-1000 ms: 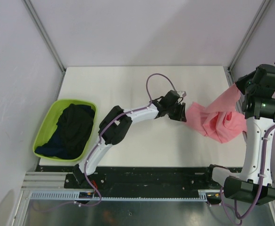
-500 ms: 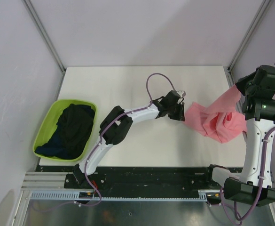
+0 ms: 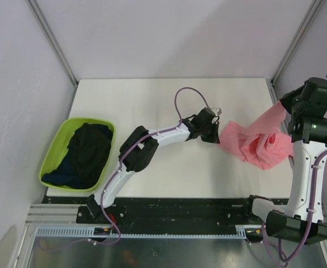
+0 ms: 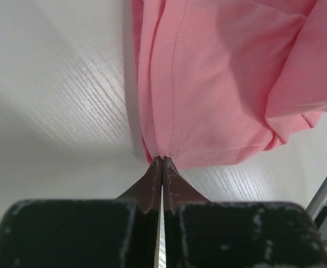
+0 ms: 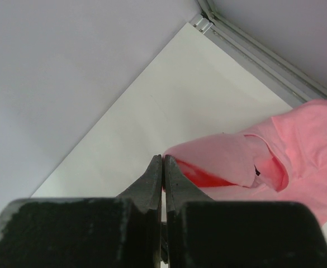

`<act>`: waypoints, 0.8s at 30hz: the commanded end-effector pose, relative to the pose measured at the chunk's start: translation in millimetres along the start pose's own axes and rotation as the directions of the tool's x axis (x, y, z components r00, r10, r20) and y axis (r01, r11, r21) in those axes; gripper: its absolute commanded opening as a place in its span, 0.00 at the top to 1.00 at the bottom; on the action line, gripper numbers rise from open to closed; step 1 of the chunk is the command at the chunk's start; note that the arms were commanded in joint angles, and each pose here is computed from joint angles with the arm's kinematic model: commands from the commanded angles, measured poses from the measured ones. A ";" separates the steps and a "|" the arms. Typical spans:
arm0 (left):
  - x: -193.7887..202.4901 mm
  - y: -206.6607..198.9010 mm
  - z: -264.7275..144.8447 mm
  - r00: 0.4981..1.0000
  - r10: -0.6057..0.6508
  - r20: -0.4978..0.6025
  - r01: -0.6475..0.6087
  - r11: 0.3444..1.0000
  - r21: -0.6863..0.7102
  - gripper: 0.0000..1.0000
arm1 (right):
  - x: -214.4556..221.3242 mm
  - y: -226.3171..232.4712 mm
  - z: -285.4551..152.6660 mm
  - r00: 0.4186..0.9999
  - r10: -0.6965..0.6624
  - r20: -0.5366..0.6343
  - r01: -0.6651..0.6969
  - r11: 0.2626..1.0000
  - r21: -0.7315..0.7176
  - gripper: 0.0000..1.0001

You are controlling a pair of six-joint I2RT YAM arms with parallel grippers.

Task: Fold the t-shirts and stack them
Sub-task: Flatten out the tshirt

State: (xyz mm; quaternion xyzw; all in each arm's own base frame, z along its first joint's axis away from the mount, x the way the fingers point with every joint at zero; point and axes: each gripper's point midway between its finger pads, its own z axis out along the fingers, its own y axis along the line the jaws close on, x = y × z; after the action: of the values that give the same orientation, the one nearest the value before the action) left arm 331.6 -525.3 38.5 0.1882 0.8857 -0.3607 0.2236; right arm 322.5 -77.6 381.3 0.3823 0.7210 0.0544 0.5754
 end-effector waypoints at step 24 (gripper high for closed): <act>-114.6 41.4 -378.5 0.689 -0.045 0.723 0.278 0.938 -0.206 1.00 | -46.9 8.9 -51.9 0.986 -0.042 0.159 0.049 0.998 -0.040 1.00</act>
State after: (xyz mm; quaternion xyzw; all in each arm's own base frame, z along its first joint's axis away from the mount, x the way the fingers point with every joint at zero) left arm 348.2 -292.9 269.0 -0.0187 0.8306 -0.3098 0.4624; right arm 288.6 -88.7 405.6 0.3746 0.7085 0.0011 0.5981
